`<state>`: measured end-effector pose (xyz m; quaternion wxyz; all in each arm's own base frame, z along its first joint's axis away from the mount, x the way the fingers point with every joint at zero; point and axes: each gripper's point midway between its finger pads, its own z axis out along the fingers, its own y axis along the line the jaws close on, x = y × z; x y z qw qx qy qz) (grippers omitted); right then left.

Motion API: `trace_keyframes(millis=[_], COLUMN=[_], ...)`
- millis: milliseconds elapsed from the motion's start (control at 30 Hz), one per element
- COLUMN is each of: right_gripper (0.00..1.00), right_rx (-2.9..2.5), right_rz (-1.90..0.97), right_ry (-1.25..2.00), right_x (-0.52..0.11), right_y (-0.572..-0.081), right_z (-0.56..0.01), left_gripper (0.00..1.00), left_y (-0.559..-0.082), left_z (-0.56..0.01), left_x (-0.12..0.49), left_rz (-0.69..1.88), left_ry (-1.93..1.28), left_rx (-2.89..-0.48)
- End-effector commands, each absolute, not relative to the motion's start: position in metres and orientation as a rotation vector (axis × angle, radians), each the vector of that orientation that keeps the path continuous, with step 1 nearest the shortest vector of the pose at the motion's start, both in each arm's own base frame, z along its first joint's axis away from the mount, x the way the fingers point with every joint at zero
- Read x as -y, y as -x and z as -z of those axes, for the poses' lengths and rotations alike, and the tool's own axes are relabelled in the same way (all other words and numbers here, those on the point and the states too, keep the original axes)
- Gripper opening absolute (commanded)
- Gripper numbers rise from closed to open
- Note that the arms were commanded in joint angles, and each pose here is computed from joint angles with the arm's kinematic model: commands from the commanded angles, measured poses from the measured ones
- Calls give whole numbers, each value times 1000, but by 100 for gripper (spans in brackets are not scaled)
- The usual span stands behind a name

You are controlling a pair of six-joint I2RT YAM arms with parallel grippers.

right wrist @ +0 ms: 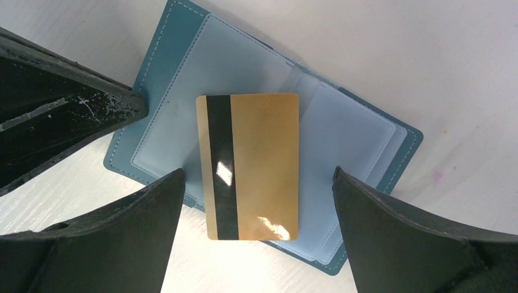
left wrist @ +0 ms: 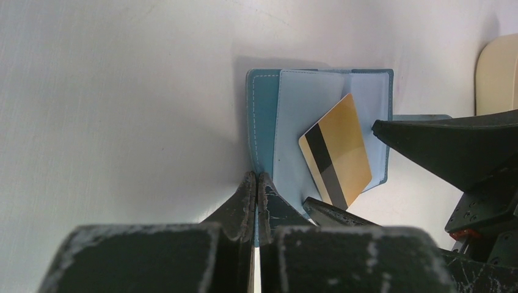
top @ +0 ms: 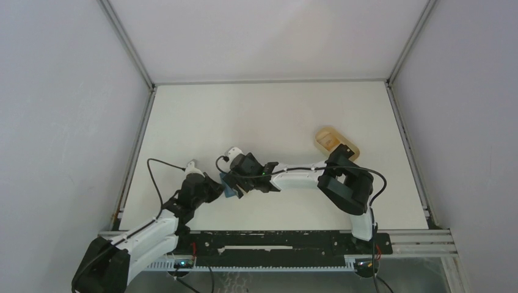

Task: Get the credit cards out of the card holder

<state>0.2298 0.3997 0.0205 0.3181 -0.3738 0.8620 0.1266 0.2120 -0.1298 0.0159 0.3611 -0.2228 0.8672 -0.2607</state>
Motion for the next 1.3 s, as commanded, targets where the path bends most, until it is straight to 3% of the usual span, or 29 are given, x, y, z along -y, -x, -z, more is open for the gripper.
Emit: trace_keyframes(millis=[0,567,867,1267], right_gripper=[97,62,56,56], right_rx=[-2249,-2295,-2292,-2253], right_rz=[-290,-330,-347,-484], right_ry=[1000,1054,1016,796], right_x=[-401,-408,-405,-392], right_y=[-234,-228,-233,-261], right_z=[-23,-14,-28,-100], left_gripper=[0,0,0,0], left_y=[-206,-205,-204,-204], left_z=[-7,-6,-6,-8], left_x=[124,122,122,122], left_rz=[634,629,630,634], left_ry=[552,557,550,546], left_rx=[-2265,-2264,-2266,-2260])
